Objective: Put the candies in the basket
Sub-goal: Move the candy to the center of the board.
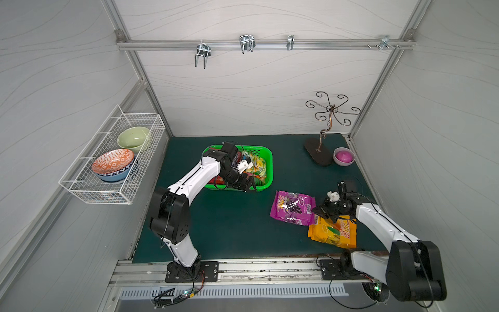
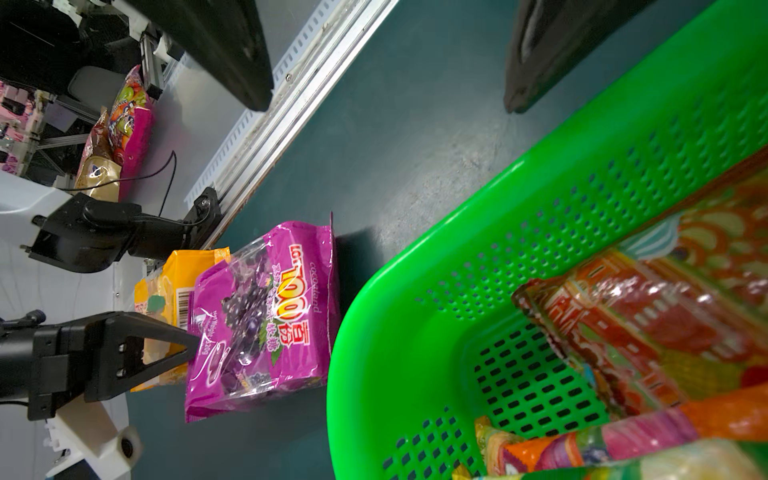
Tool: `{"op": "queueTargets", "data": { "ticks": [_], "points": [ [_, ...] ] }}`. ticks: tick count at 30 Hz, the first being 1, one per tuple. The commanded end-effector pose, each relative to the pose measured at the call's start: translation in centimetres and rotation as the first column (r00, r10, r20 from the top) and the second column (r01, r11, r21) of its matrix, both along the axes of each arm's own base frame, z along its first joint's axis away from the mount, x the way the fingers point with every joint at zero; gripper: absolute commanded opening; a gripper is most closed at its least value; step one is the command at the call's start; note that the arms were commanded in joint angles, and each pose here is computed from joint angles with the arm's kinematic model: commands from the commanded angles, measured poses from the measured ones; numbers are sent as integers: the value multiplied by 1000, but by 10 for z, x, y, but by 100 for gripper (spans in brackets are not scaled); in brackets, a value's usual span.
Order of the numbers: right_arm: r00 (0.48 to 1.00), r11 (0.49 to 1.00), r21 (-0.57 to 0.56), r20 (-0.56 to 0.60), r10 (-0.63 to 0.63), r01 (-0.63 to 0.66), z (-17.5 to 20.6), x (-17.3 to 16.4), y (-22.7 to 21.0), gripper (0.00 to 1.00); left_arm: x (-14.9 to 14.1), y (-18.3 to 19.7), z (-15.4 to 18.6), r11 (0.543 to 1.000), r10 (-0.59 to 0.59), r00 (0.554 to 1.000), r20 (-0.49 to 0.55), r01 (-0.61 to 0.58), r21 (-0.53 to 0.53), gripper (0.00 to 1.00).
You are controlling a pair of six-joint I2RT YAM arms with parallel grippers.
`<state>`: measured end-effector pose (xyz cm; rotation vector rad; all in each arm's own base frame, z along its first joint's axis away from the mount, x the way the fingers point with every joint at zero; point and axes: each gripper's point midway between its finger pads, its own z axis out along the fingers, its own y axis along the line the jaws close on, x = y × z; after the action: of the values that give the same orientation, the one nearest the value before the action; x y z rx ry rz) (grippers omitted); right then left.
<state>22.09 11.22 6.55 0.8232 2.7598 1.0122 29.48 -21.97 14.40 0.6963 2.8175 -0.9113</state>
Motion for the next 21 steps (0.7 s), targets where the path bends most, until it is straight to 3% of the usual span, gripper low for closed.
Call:
{"op": "queueTargets", "data": {
  "ticks": [1, 10, 21],
  "points": [
    [999, 1000, 9, 41, 14, -15, 5, 8, 1, 0, 13, -14, -13, 999, 18, 999, 27, -17, -50, 82],
    [995, 997, 10, 51, 81, -82, -1, 14, 7, 0, -6, -53, -42, 994, -108, 990, 92, 111, -22, 69],
    [994, 996, 6, 59, 86, -87, 0, 12, 7, 0, -3, -73, -83, 994, -109, 988, 107, 106, 34, 68]
  ]
}}
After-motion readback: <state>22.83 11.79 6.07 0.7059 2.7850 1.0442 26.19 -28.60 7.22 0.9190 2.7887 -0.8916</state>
